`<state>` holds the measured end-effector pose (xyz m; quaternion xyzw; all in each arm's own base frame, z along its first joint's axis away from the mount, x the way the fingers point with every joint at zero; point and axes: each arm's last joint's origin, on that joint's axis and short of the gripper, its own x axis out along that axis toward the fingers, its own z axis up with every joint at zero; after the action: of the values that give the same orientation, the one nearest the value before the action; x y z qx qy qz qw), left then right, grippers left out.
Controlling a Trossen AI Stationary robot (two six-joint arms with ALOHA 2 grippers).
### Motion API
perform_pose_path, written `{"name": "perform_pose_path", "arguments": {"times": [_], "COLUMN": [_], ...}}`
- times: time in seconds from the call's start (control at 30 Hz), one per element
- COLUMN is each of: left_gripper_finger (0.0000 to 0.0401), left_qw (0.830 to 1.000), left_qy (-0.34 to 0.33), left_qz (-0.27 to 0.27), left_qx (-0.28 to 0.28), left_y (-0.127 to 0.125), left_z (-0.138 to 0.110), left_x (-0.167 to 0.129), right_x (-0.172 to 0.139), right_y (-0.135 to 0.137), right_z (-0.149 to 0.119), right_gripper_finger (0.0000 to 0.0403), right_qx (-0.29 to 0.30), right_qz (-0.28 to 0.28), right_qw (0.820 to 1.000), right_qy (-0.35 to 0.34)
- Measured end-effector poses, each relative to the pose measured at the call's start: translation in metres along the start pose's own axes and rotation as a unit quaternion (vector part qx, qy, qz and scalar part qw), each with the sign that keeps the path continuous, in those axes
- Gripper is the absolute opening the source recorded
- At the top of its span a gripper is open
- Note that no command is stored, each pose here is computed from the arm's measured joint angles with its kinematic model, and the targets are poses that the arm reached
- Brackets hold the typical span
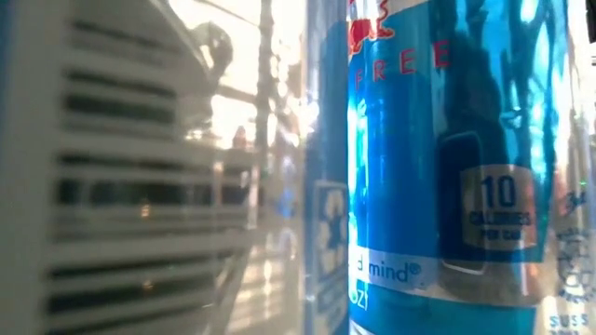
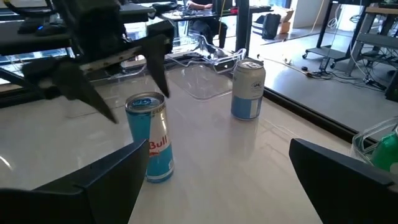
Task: Sort soda cans
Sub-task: Put the center blue soda can into the top left transparent bin
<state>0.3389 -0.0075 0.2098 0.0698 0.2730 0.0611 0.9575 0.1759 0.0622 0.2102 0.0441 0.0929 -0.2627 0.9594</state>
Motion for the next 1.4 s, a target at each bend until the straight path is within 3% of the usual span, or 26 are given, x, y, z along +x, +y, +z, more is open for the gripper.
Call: {"name": "perform_pose_path", "arguments": {"times": [0.17, 0.3, 0.53, 0.93, 1.3, 1.4], "left_gripper_finger": [0.0331, 0.0331, 0.0331, 0.0327, 0.0234, 0.0230], "left_qw": [1.000, 0.998, 0.996, 0.993, 0.993, 0.994], "left_qy": [-0.003, -0.003, 0.019, -0.019, -0.011, 0.000], "left_qz": [0.021, 0.067, 0.073, 0.077, 0.056, 0.054], "left_qx": [-0.011, -0.014, -0.055, -0.090, -0.106, -0.099], "left_y": [-0.005, -0.009, -0.013, -0.011, -0.007, -0.008], "left_z": [0.000, 0.001, -0.016, -0.022, -0.025, -0.021], "left_x": [0.002, -0.003, 0.000, 0.001, 0.007, 0.002], "right_x": [0.000, 0.000, 0.002, 0.009, 0.009, 0.009], "right_y": [0.000, 0.000, 0.001, 0.007, 0.007, 0.007], "right_z": [0.000, -0.001, -0.005, -0.017, -0.017, -0.016], "right_gripper_finger": [0.0385, 0.0385, 0.0385, 0.0385, 0.0385, 0.0385], "right_qx": [0.000, 0.000, -0.004, -0.013, -0.010, -0.009], "right_qz": [-0.001, -0.001, -0.006, -0.027, -0.026, -0.026], "right_qw": [1.000, 1.000, 1.000, 0.999, 0.999, 0.999], "right_qy": [0.001, 0.003, 0.011, 0.025, 0.022, 0.022]}}
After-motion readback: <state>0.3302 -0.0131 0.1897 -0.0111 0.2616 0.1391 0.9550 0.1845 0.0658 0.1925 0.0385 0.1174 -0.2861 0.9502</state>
